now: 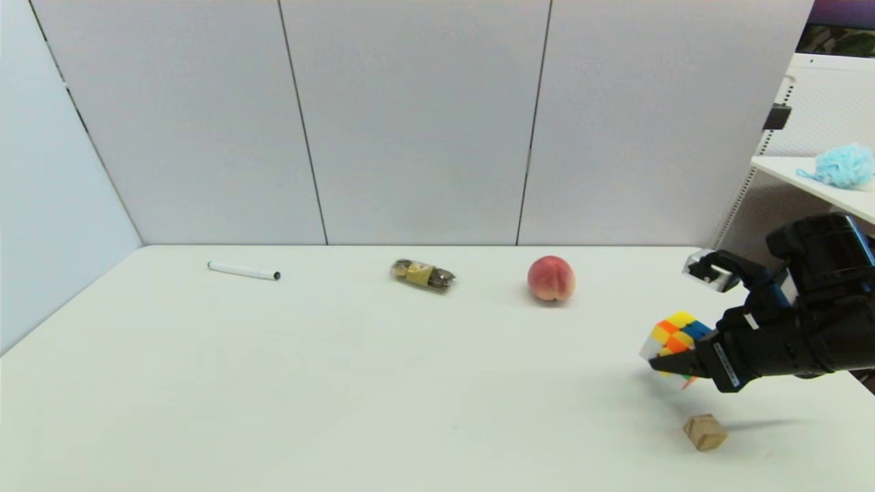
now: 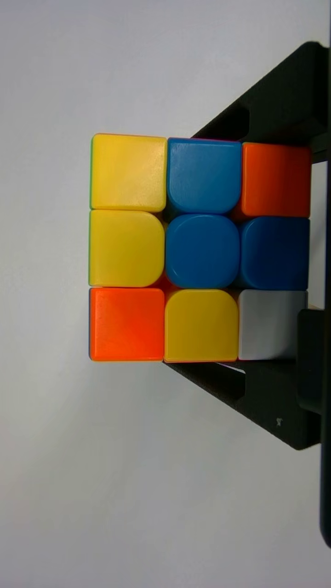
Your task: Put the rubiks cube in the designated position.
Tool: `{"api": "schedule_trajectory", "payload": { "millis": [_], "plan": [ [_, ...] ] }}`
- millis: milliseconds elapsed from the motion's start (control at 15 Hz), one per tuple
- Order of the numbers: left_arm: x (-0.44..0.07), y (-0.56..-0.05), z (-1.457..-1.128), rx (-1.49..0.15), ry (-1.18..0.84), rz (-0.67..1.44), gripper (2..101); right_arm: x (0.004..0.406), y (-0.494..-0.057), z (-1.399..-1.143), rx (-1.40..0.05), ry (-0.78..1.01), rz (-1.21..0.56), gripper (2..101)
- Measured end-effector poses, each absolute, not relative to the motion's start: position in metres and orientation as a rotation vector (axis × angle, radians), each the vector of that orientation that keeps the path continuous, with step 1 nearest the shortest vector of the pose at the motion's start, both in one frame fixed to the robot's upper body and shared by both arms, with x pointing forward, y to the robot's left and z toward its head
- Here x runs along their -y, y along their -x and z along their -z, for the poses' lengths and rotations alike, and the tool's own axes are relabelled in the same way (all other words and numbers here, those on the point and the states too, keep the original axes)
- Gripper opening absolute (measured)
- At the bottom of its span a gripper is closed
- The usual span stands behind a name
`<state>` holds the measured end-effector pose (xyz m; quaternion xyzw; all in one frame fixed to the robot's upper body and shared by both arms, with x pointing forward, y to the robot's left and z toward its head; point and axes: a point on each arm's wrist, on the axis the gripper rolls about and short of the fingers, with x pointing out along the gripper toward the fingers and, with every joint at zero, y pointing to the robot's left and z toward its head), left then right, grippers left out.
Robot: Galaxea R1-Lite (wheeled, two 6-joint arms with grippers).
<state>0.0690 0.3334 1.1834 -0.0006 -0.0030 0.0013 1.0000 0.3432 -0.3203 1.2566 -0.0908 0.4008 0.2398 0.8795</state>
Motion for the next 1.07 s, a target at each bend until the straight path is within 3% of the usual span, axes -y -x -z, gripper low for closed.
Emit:
{"api": "schedule_trajectory", "payload": {
  "millis": [200,400,667,800,1067],
  "plan": [
    [-0.333,-0.069,-1.183,0.006,0.001,-0.003,97.8,0.32,-0.35,-1.253,-0.842,0.188,-0.504,58.9],
    [-0.333,-0.069,-1.183,0.005,0.001,-0.003,97.8,0.32,-0.355,-1.25,-0.851,0.189,-0.505,71.9],
    [-0.333,-0.069,-1.183,0.005,0.001,-0.003,97.8,0.319,-0.357,-1.256,-0.827,0.19,-0.501,82.2],
    [-0.333,-0.069,-1.183,0.006,0.001,-0.003,97.8,0.319,-0.357,-1.28,-0.735,0.2,-0.486,85.7],
    [-0.333,-0.069,-1.183,0.005,0.001,-0.003,97.8,0.319,-0.326,-1.361,-0.441,0.199,-0.446,90.7]
  ]
}}
